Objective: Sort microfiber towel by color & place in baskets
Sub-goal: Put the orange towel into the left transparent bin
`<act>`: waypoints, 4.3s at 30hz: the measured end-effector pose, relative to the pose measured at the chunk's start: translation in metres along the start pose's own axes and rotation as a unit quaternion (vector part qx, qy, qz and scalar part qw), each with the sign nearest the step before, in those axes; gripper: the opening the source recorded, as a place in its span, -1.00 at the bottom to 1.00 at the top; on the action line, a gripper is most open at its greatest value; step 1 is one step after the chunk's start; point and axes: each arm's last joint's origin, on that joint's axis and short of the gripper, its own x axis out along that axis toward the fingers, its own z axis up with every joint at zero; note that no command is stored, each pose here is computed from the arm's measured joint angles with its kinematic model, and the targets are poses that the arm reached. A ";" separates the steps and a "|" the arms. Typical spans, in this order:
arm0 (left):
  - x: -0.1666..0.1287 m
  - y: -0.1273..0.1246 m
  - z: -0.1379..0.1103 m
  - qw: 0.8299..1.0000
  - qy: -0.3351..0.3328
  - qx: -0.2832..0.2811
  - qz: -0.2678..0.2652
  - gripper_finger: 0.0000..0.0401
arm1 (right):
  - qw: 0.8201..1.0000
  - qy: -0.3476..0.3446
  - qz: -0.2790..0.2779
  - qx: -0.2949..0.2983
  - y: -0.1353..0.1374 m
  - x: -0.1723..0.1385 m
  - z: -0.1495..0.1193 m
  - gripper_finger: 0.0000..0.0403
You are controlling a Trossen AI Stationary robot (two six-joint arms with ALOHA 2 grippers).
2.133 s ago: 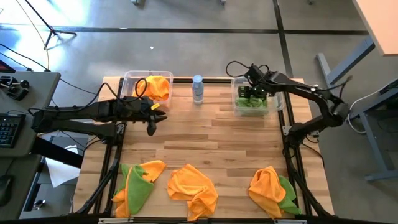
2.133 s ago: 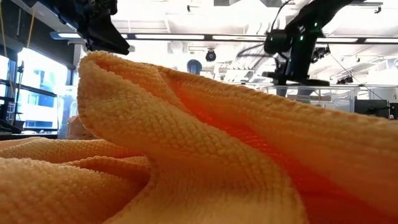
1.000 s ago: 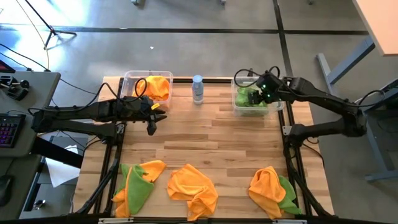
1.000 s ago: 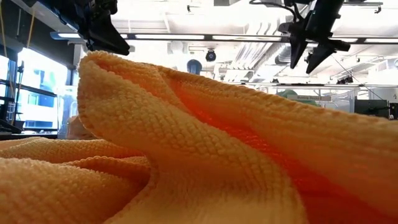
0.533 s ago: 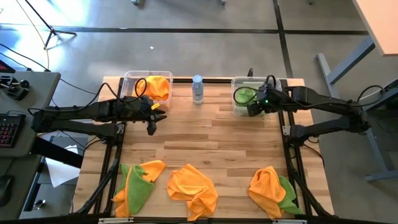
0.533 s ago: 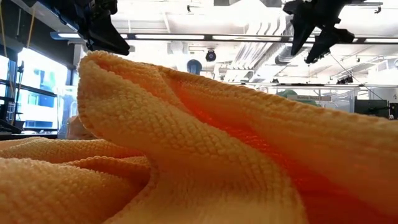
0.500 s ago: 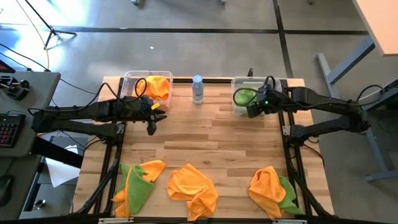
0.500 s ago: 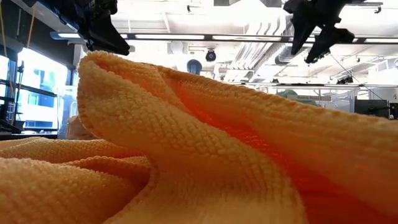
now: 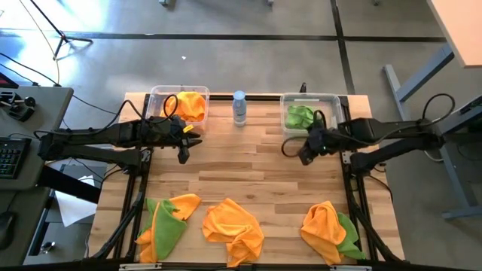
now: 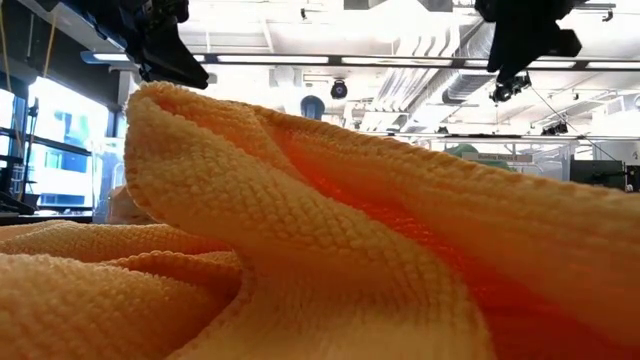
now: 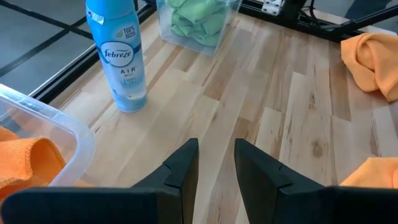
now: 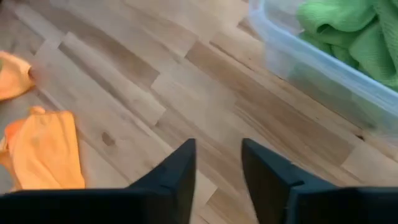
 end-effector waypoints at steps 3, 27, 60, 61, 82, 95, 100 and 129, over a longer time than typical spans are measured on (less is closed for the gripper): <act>0.000 0.000 0.000 1.000 0.000 -0.004 0.000 -0.55 | 1.000 -0.003 0.007 -0.024 0.005 -0.003 -0.008 -0.70; 0.007 -0.040 0.015 0.998 0.022 -0.019 0.048 -0.58 | 0.995 -0.003 0.064 -0.077 0.017 0.050 -0.072 -1.00; 0.057 -0.178 -0.035 0.903 0.377 -0.108 0.177 -0.85 | 0.973 0.025 0.097 -0.207 0.021 0.045 -0.085 -1.00; 0.059 -0.180 -0.039 0.900 0.384 -0.098 0.182 -0.84 | 0.974 0.025 0.098 -0.202 0.021 0.045 -0.085 -1.00; 0.086 -0.187 -0.112 0.833 0.481 -0.092 0.257 0.10 | 0.972 0.014 0.119 -0.202 0.027 0.040 -0.092 -1.00; 0.085 -0.184 -0.136 0.825 0.489 -0.161 0.235 -0.17 | 0.969 0.011 0.122 -0.216 0.028 0.040 -0.092 -1.00; 0.076 -0.181 -0.128 0.821 0.488 -0.182 0.235 -0.75 | 0.967 0.001 0.119 -0.224 0.028 0.040 -0.091 -1.00; -0.070 -0.161 0.051 0.943 0.157 -0.231 0.180 -1.00 | 0.963 -0.023 0.108 -0.248 0.027 0.040 -0.090 -1.00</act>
